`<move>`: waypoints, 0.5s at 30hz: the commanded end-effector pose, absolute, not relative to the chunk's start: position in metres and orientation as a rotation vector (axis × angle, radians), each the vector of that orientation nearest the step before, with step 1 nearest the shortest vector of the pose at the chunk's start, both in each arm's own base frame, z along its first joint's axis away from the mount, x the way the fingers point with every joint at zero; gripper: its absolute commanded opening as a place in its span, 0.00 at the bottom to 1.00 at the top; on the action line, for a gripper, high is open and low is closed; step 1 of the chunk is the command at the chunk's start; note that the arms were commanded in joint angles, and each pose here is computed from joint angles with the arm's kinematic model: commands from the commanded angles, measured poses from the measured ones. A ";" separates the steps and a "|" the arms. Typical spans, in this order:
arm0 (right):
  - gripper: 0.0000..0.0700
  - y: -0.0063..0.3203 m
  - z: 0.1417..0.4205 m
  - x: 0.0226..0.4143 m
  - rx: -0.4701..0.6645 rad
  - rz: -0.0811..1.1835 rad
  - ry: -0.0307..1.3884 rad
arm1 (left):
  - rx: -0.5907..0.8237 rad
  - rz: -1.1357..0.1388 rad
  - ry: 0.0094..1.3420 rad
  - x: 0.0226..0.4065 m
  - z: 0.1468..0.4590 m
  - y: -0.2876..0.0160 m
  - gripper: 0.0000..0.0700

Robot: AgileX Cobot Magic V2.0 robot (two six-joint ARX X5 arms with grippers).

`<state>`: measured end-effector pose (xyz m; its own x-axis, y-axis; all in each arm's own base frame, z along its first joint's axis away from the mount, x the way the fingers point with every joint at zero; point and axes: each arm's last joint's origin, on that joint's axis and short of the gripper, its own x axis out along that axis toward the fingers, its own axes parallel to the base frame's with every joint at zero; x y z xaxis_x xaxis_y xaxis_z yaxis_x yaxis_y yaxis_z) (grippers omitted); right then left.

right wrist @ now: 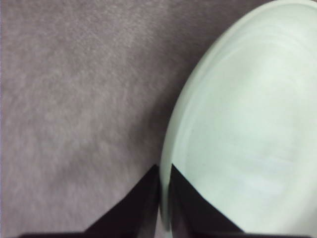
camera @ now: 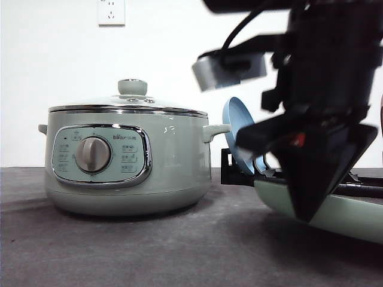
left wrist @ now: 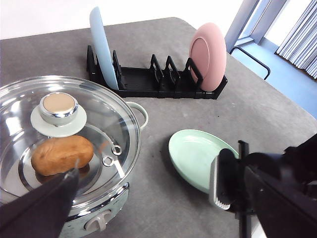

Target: Transfer potato from steamer to green plate

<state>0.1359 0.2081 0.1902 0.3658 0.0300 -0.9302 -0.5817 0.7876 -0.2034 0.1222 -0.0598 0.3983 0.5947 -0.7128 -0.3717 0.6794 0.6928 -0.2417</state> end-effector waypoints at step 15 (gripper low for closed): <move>0.63 0.219 0.203 0.136 -0.464 0.483 1.125 | -0.078 -0.821 0.461 0.121 0.403 -0.060 1.00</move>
<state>0.1356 0.2134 0.1932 0.3343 0.0914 -0.9380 -0.5865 0.7992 -0.1311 0.1217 -0.0596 0.3971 0.5897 -0.7109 -0.3832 0.6763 0.6940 -0.2470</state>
